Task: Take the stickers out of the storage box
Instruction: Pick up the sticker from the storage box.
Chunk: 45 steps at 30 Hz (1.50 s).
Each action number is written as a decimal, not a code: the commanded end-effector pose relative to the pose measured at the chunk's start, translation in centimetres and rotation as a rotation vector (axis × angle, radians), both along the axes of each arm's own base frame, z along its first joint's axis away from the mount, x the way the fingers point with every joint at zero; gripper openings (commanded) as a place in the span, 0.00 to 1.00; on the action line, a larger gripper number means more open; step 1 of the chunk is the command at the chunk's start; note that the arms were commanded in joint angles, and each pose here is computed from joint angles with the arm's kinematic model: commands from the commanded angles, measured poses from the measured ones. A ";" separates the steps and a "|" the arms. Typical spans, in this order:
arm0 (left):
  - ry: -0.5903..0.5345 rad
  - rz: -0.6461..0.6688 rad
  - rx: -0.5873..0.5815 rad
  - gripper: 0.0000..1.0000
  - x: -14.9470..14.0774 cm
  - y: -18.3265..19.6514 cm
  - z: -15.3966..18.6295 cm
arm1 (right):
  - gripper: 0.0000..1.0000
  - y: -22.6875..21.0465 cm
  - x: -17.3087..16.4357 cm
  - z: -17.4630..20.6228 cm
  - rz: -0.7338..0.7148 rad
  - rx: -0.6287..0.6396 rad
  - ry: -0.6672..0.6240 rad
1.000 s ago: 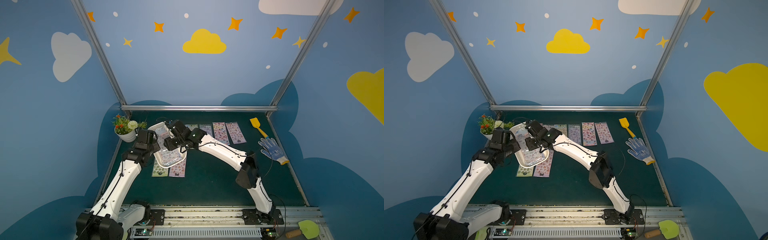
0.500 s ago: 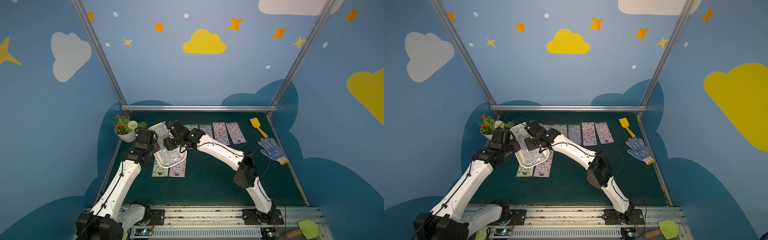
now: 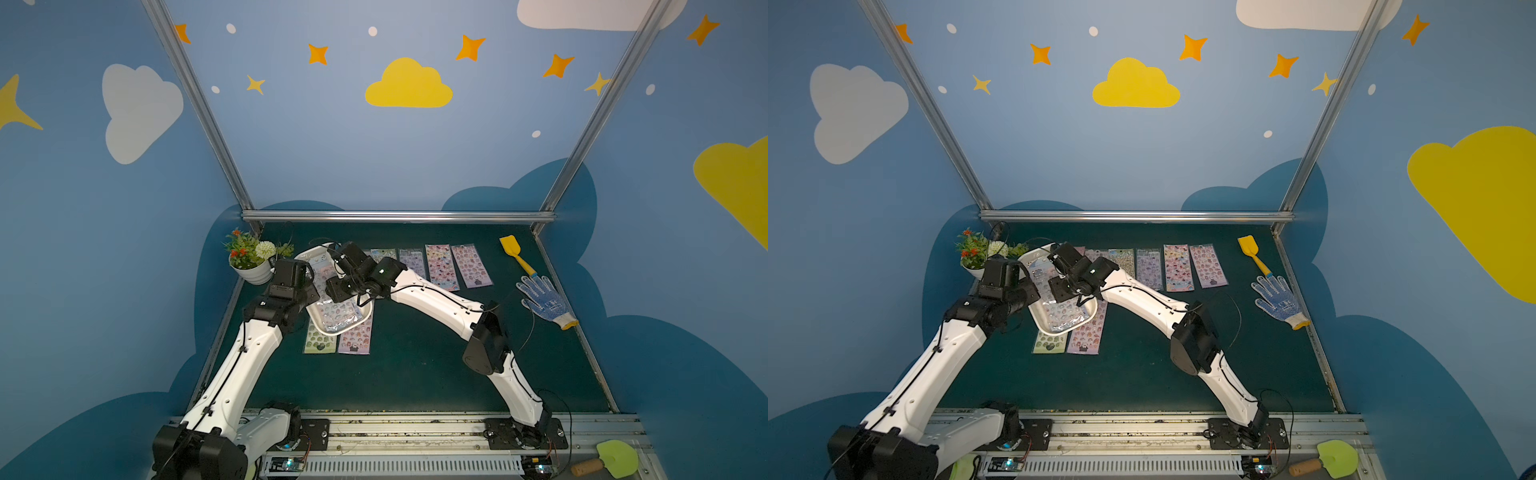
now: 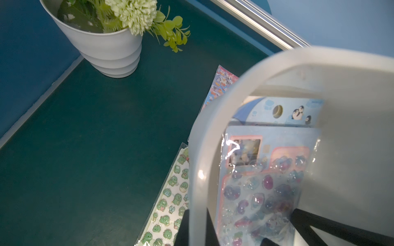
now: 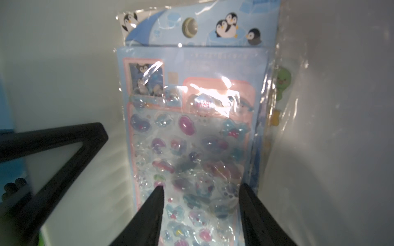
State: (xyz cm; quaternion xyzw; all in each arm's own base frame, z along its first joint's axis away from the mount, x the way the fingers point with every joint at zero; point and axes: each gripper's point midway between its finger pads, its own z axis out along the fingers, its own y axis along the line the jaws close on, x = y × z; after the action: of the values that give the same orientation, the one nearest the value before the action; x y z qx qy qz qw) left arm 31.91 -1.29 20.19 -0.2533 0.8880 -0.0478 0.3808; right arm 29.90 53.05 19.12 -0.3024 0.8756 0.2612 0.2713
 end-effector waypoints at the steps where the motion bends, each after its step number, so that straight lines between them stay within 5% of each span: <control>1: -0.043 0.003 -0.022 0.04 0.6 -0.2 1.2 | 0.51 -0.1 -0.6 1.3 0.021 0.051 0.025; 12: -0.039 0.005 -0.020 0.04 0.7 -0.1 1.1 | 0.55 -2.0 0.0 2.7 -0.018 0.013 -0.049; 23: -0.037 0.006 -0.021 0.04 0.7 -0.1 1.0 | 0.61 -1.8 0.0 -0.7 -0.028 -0.098 -0.050; 45: -0.051 0.002 -0.033 0.04 0.6 -0.2 1.3 | 0.71 0.8 -1.4 -1.8 0.052 -0.022 0.062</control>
State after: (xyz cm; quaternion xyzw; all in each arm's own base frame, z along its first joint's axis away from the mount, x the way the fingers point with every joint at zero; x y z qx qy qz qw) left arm 31.86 -1.24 19.80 -0.2542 0.8910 -0.0466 0.3732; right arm 28.73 53.18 18.26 -0.3183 0.8772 0.2570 0.2512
